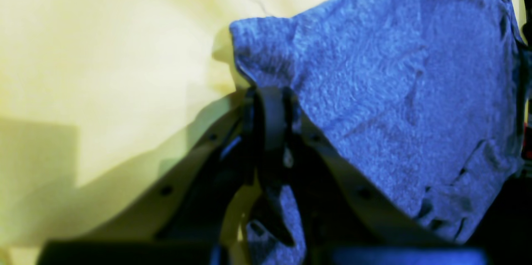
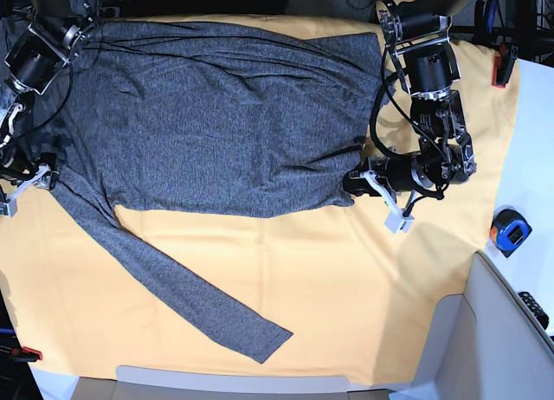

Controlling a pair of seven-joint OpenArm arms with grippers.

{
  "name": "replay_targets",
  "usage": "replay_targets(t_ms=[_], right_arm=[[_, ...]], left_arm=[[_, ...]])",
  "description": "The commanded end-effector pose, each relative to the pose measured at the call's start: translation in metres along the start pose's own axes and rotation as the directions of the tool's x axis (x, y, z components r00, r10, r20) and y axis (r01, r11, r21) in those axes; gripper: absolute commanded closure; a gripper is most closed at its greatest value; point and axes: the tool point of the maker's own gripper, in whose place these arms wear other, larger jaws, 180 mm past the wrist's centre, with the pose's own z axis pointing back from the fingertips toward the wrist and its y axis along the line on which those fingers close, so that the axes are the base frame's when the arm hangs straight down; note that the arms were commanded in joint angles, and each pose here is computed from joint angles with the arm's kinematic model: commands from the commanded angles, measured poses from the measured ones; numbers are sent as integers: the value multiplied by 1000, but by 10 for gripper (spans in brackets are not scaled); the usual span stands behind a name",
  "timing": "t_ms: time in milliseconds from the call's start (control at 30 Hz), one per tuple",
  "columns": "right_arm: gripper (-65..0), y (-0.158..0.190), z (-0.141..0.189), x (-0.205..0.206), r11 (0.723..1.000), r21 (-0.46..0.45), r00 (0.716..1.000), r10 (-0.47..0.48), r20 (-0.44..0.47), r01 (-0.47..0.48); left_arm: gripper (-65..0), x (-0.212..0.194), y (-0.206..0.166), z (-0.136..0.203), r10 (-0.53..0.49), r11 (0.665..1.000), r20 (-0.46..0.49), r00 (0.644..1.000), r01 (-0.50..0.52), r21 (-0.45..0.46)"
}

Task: Fold the T-shirt properly
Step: 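Fold the grasped side edge over the body, both grippers moving toward the shoulders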

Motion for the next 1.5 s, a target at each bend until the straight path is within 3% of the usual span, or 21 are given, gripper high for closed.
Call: replay_targets(t_ms=[0,233,633,767,933,1200,1467], right_arm=[[-486,-10,6,17,1000,-16,999,-2,41,3],[-486,-3,-9,-6,999,25,999,-43,-24,44],[-483,12,-15,-15,997,54,998,-50,-43,52],[-408,22,-18,-26,996,73,994,-53,-97,60],[-288,29,-18,-32,990,109,993,-84,-88,93],[0,28,-15,-41,991,105,992,-79,-95,89],[0,22,14,-28,999,27,1000,23,-22,-22]], left_arm=[[-2,20,-5,5,-31,999,47,998,31,-5],[-2,20,-5,5,-31,999,47,998,31,-5],[-2,21,-5,5,-32,999,47,998,32,-4],[-2,21,-5,5,-32,999,47,998,32,-4],[-2,21,-5,5,-32,999,47,998,32,-4],[-2,21,-5,5,-32,999,47,998,32,-4],[-2,21,-5,5,-32,999,50,998,32,-4]])
